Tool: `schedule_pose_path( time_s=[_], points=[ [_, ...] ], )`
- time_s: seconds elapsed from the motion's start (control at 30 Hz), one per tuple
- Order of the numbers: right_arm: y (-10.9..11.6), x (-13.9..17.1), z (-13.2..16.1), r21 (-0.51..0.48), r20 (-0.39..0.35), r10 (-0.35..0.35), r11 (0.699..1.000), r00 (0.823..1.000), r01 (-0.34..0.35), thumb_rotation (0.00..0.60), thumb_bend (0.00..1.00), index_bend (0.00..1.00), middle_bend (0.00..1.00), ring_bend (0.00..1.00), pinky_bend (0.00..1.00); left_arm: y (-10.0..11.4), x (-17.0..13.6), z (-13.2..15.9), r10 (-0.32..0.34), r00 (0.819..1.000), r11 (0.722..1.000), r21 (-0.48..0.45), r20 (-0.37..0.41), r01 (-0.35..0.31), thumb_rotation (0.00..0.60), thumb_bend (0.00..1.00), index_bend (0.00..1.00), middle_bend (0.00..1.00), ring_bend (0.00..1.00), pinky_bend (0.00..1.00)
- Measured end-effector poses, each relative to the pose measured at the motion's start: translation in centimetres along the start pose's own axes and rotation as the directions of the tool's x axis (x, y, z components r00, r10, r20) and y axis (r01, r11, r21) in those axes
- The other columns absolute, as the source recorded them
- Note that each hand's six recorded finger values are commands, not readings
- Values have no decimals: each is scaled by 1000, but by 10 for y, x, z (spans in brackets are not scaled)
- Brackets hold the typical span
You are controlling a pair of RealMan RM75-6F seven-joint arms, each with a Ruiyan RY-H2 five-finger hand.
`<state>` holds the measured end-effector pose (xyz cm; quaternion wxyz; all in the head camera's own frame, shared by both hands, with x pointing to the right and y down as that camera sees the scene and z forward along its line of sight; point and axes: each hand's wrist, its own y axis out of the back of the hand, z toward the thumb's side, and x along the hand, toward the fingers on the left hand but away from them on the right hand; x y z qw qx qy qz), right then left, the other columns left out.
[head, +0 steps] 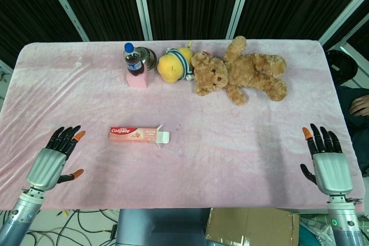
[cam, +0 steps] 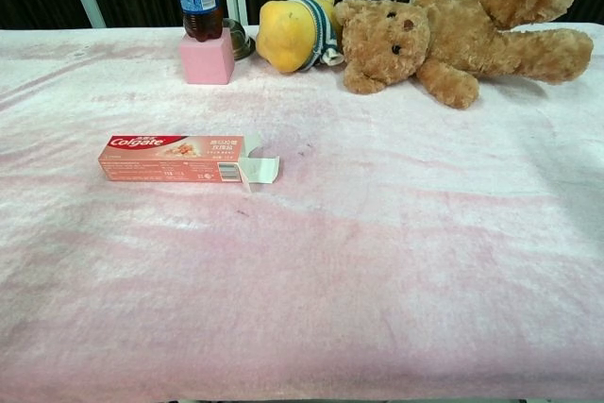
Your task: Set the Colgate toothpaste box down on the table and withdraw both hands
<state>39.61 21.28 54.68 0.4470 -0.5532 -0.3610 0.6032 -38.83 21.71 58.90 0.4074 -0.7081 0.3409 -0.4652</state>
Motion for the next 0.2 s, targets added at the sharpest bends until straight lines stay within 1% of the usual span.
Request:
schedule_pose_path(
  time_s=[0.13,0.2],
  points=[
    [-4,10,-17,18,26,2,1000,1000,-3,600,178,0,0,0,83,0,-6,-5,8,1000,1000,29,-2,-8,600,36,0,0,0,0],
    [-5,13,-23,6,39,7,1000,999,-7,600,179,0,0,0,83,-4,-6,-9,10,1000,999,35,-15,-9,600,36,0,0,0,0]
  ],
)
